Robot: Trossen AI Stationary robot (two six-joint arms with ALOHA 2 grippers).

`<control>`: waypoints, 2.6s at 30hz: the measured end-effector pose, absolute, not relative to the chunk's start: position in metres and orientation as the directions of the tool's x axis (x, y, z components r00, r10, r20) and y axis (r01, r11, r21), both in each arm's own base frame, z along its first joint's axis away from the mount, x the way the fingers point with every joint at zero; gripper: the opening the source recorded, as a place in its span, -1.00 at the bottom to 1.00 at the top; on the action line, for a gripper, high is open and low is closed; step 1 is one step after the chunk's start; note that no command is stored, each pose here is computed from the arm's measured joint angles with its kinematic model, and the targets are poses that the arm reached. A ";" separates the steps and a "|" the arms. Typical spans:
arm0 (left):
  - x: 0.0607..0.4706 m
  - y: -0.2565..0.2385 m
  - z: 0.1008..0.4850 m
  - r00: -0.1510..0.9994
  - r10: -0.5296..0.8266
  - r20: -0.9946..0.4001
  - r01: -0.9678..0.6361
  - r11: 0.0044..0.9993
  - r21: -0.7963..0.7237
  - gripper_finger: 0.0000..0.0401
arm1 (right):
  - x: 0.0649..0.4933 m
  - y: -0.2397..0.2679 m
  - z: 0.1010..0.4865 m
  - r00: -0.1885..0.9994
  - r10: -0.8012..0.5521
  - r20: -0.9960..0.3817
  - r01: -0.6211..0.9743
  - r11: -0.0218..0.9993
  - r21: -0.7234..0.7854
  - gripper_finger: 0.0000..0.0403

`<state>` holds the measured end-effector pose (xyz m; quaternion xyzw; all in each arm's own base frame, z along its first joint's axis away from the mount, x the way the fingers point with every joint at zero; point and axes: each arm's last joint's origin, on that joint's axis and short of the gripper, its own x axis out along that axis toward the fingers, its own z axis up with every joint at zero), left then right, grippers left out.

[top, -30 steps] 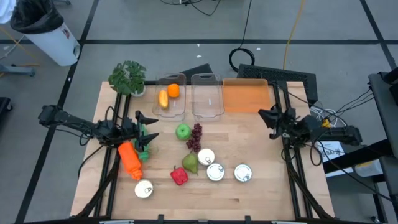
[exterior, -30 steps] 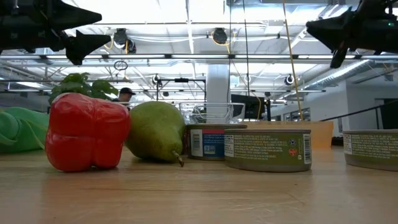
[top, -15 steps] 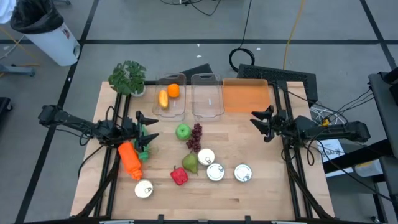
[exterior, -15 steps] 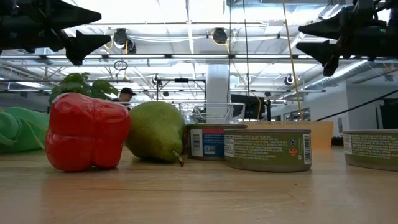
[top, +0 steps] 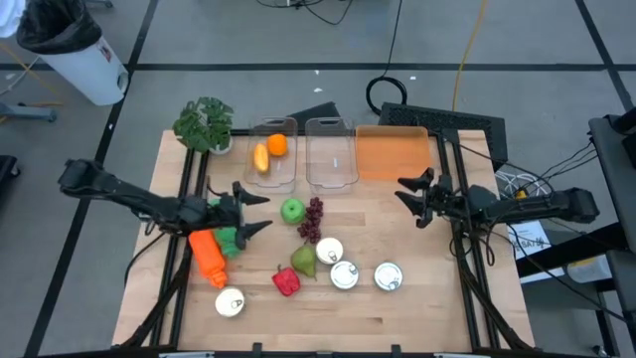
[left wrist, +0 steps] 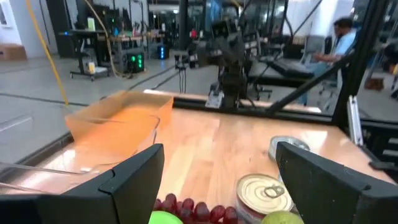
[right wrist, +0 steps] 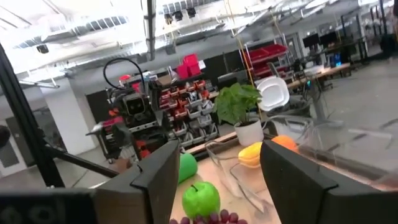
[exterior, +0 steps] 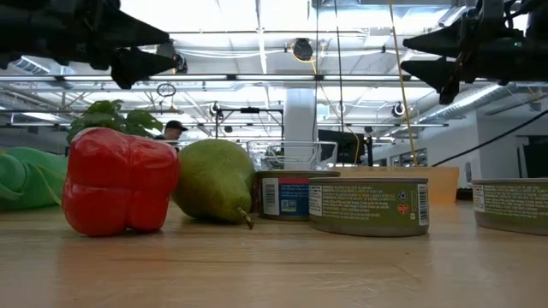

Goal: Pick & Place Food Item
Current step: Put the green apple into the left transparent bin

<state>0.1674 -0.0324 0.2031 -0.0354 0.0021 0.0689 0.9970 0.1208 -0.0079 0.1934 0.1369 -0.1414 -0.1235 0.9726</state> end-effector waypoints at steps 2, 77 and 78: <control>0.174 -0.034 0.202 0.990 0.138 -0.037 -0.141 0.987 -0.074 0.61 | 0.121 -0.008 0.196 0.922 -0.279 0.268 0.199 0.936 0.289 0.03; 0.248 0.001 0.153 0.742 0.355 -0.568 -0.444 0.896 -0.021 0.03 | 0.126 -0.006 0.187 0.963 -0.198 0.185 0.167 0.971 0.172 -0.01; 0.248 0.001 0.153 0.741 0.355 -0.570 -0.444 0.896 -0.020 0.03 | 0.126 -0.006 0.187 0.963 -0.198 0.185 0.166 0.971 0.172 -0.01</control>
